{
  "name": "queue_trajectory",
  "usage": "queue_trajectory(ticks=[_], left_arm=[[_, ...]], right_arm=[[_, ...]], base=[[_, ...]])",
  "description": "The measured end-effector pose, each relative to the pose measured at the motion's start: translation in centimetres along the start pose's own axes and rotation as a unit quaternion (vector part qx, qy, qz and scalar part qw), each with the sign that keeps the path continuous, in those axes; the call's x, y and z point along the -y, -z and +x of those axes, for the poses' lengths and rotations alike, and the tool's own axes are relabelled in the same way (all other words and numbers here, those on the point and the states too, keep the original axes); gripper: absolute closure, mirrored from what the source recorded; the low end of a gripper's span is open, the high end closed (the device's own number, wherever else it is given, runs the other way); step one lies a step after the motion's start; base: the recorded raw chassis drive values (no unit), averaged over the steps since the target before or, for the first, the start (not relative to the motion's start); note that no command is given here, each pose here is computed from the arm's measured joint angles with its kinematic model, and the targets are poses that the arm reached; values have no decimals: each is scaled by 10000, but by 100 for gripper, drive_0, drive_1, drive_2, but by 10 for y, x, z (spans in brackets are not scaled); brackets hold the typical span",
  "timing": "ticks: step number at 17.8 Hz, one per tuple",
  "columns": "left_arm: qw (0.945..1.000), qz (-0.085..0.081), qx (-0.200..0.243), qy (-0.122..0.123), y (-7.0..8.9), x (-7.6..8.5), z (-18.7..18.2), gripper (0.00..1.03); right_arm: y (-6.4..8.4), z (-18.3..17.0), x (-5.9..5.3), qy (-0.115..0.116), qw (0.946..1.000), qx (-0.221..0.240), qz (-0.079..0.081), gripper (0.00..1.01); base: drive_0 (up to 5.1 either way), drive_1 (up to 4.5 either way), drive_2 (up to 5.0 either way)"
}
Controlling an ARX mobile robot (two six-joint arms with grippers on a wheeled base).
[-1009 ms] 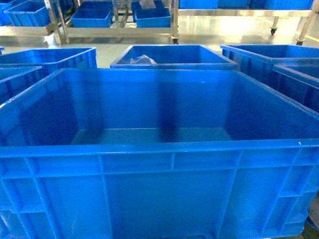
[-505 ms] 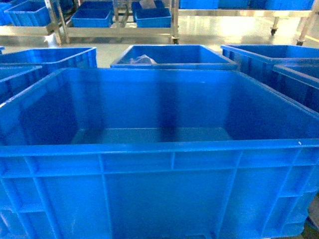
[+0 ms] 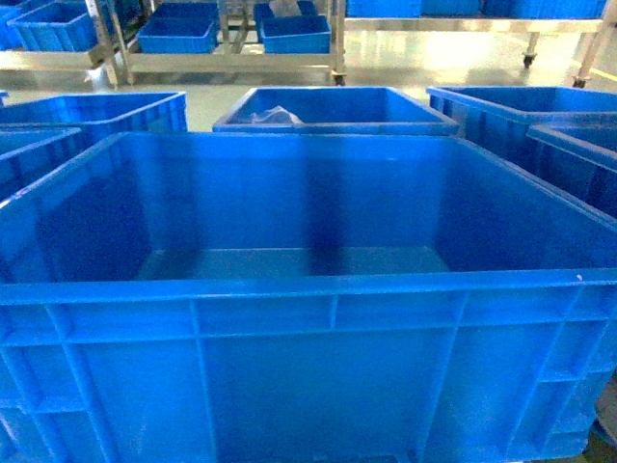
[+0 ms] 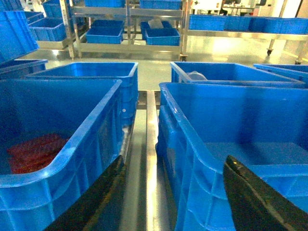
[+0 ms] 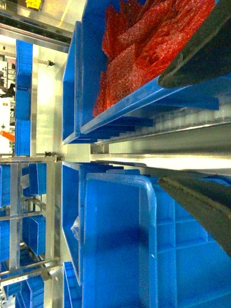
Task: Place box next to blue box on left shelf
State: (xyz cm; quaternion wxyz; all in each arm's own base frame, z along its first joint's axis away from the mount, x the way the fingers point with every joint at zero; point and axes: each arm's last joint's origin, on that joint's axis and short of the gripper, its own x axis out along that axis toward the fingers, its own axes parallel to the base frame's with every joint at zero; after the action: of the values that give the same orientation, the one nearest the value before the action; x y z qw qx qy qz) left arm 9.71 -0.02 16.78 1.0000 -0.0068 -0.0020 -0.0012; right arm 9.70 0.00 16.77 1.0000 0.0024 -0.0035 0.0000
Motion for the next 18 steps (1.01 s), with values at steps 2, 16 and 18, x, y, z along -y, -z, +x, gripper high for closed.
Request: queue_trajectory(ticks=[2,16,18], left_arm=[[10000,0,0,0,0,0,0,26],[10000,11,0,-2,0,0,0,5],[10000,11,0,0,0,0,0,5]], right_arm=[[0,0,0,0,10000,-2,0,28],[0,0,0,0,10000,0,2,3],[0,0,0,0,10000,0,2,3]], base=[[0,0,0],[0,0,0],[0,0,0]])
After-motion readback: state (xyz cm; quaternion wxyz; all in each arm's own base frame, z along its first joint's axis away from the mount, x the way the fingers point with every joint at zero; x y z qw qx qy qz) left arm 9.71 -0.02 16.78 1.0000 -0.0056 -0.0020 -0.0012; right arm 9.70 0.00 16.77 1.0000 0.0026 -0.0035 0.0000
